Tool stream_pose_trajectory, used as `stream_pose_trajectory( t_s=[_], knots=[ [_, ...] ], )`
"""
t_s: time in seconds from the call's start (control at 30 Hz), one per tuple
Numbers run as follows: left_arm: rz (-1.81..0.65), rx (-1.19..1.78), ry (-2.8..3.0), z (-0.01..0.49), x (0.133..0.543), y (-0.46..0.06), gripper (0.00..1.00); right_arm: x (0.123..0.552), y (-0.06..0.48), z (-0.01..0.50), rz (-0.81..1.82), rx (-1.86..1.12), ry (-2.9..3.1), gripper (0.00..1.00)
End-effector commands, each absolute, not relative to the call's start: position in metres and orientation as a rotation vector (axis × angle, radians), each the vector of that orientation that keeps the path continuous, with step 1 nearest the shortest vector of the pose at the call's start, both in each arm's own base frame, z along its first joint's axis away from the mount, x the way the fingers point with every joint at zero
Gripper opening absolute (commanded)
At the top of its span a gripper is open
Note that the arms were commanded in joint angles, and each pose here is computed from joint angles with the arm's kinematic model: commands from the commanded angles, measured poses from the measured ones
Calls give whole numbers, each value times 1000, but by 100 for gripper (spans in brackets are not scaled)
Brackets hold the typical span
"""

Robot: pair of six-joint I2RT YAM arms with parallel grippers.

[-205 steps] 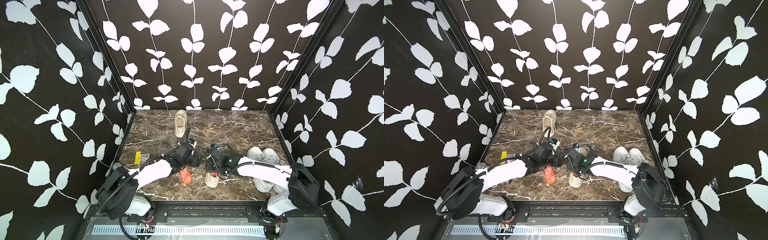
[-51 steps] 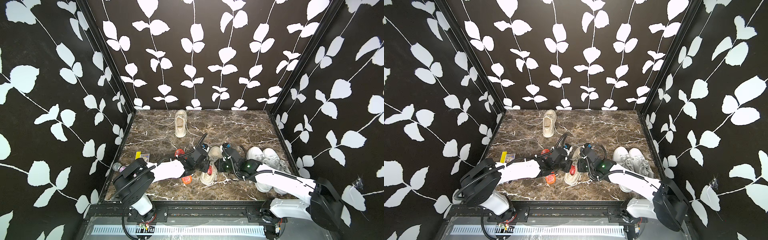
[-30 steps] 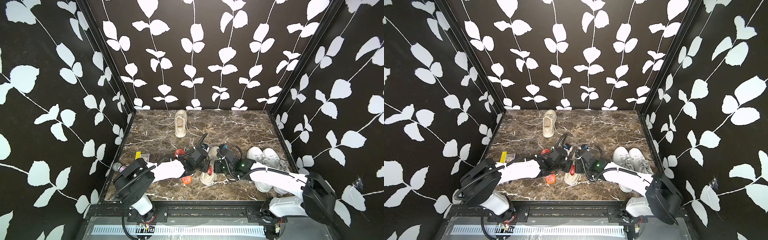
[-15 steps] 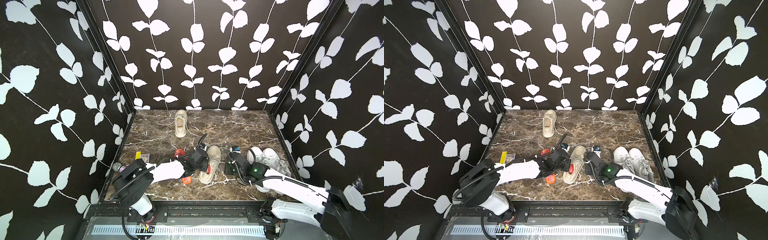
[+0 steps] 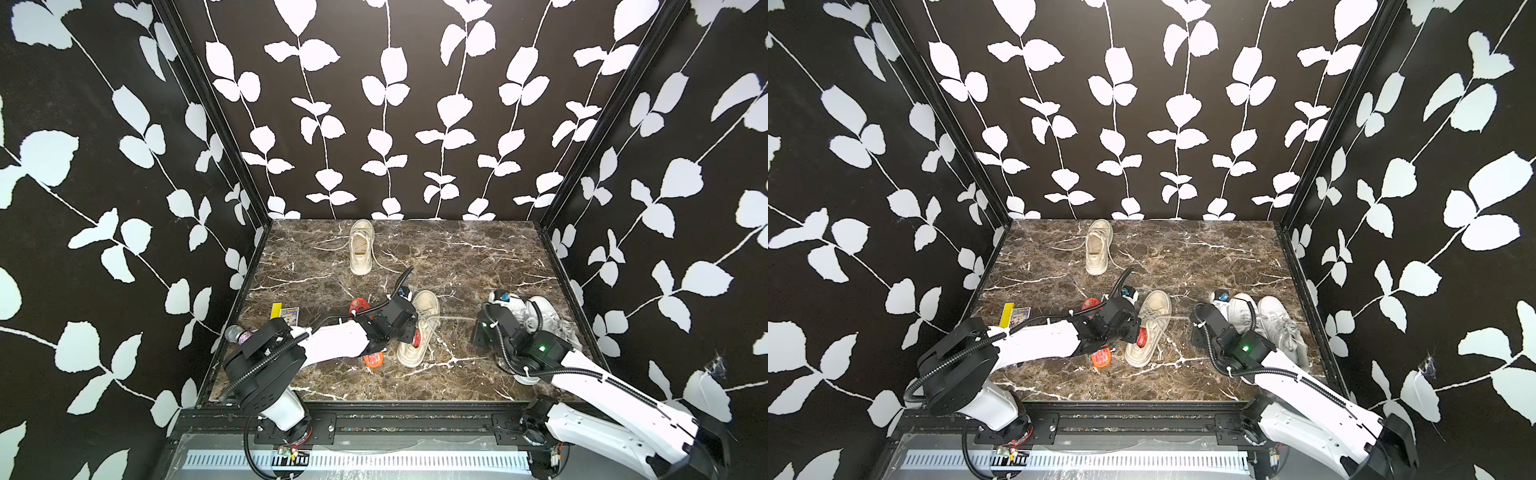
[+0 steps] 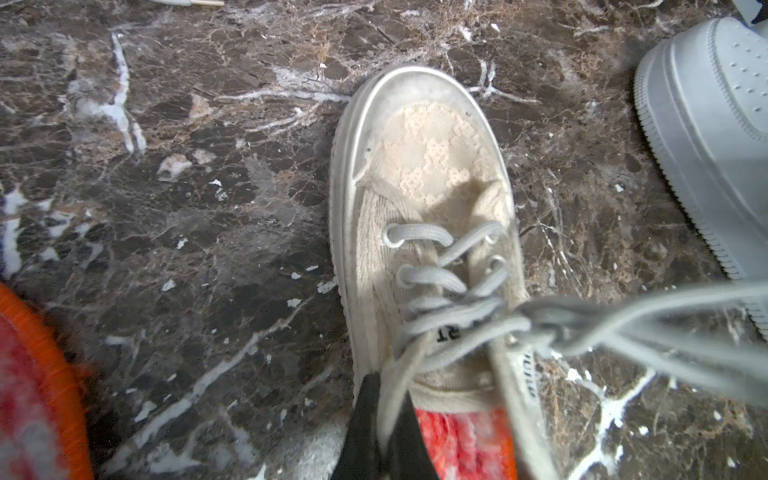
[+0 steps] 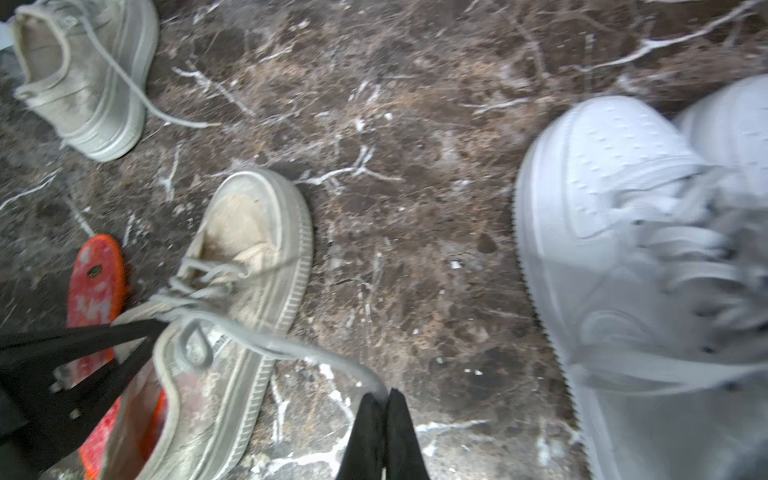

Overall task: Remove the insole from the shoe
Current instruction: Untie the shoelace on the shoe.

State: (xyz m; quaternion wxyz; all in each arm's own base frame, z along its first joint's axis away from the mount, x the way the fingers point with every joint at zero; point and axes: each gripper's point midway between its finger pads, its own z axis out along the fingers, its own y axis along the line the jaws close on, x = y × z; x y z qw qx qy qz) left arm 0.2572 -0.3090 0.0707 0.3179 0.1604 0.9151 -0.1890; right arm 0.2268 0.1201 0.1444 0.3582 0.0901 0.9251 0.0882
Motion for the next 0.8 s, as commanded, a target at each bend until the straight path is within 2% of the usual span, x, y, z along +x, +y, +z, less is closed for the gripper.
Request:
stream_pose_trajectory(
  t_s=[0.0, 0.2, 0.53, 0.63, 0.77],
  knots=[
    [-477, 414, 2436, 67, 256, -302, 0, 232, 107, 158, 160, 256, 2359, 0],
    [-568, 483, 2422, 73, 252, -318, 0, 252, 124, 166, 174, 185, 2374, 0],
    [-661, 564, 2380, 81, 242, -330, 0, 319, 157, 178, 132, 81, 2418, 0],
    [-661, 556, 2384, 78, 241, -327, 0, 327, 162, 171, 124, 58, 2446, 32],
    [-657, 552, 2382, 78, 240, -325, 0, 321, 163, 159, 140, 41, 2474, 53]
  ],
)
